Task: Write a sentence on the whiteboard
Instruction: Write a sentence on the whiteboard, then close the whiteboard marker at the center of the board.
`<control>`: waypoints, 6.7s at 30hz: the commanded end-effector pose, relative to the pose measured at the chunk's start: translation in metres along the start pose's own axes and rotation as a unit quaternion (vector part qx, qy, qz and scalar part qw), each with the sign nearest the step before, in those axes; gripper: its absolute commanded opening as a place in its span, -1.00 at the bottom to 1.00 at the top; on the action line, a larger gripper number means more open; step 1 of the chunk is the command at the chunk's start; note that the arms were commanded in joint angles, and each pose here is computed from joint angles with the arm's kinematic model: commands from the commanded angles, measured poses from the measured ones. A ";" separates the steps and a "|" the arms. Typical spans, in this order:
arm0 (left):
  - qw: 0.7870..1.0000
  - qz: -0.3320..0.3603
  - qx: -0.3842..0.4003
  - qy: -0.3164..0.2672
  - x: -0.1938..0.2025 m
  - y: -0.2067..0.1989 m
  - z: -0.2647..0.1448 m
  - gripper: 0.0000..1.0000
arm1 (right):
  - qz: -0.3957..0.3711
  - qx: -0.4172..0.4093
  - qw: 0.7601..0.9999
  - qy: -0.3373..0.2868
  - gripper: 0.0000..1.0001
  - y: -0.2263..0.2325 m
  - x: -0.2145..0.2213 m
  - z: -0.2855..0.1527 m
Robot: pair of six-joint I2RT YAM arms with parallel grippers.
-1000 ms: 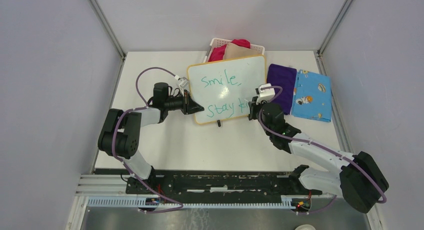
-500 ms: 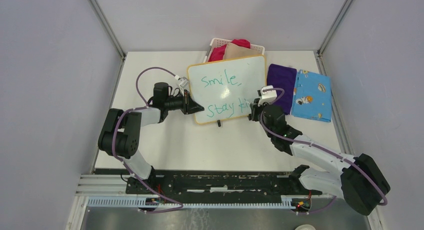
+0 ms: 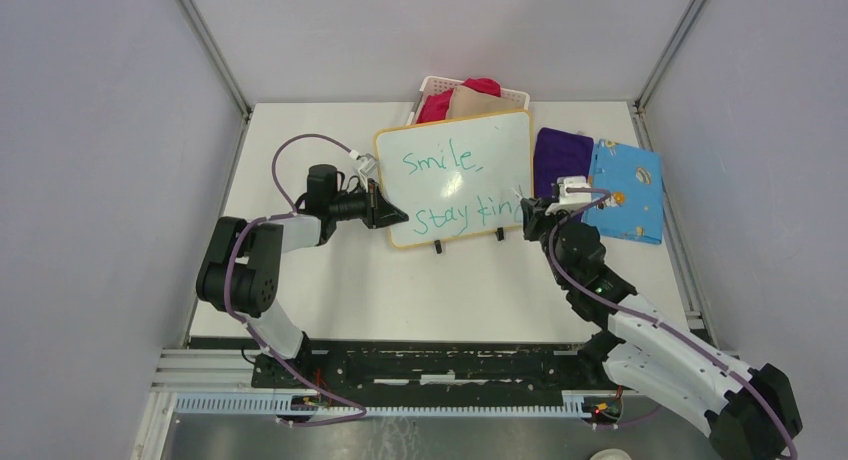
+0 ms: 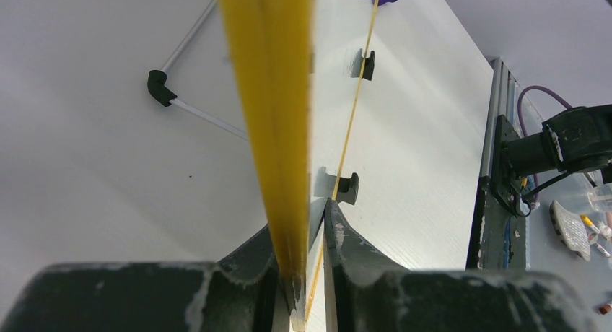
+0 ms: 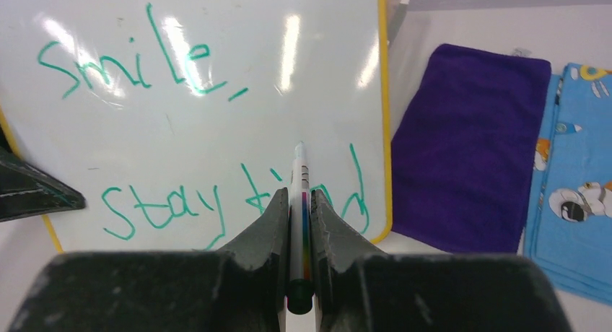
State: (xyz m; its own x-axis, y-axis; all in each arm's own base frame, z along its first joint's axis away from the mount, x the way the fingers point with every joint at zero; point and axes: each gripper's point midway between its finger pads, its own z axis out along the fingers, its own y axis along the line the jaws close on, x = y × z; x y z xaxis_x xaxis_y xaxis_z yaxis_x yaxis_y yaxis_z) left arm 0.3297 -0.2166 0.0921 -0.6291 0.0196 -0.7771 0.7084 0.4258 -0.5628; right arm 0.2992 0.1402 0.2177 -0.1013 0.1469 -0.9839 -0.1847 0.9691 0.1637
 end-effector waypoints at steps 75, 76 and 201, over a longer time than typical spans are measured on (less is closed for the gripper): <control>0.993 -0.067 -0.051 0.079 0.058 0.015 0.001 -0.96 | 0.026 0.099 0.990 0.099 -1.00 -0.067 0.101 0.004; 0.993 -0.067 -0.051 0.079 0.058 0.015 0.001 -0.96 | 0.026 0.099 0.990 0.099 -1.00 -0.067 0.102 0.003; 0.769 -0.251 -0.588 -0.019 -0.003 0.167 -0.181 0.91 | -0.009 -0.217 0.976 0.022 -1.00 0.049 -0.024 -0.071</control>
State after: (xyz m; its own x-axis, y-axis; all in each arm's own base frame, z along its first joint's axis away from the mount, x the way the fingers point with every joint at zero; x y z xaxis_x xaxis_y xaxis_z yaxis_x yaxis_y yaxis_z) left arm 0.3772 0.0052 0.0301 -0.7519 -0.4800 -0.4519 -0.4421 0.8756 -0.1944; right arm 0.2207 0.1661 0.2153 -0.2235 0.0526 -0.9733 -0.5595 0.8107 0.1723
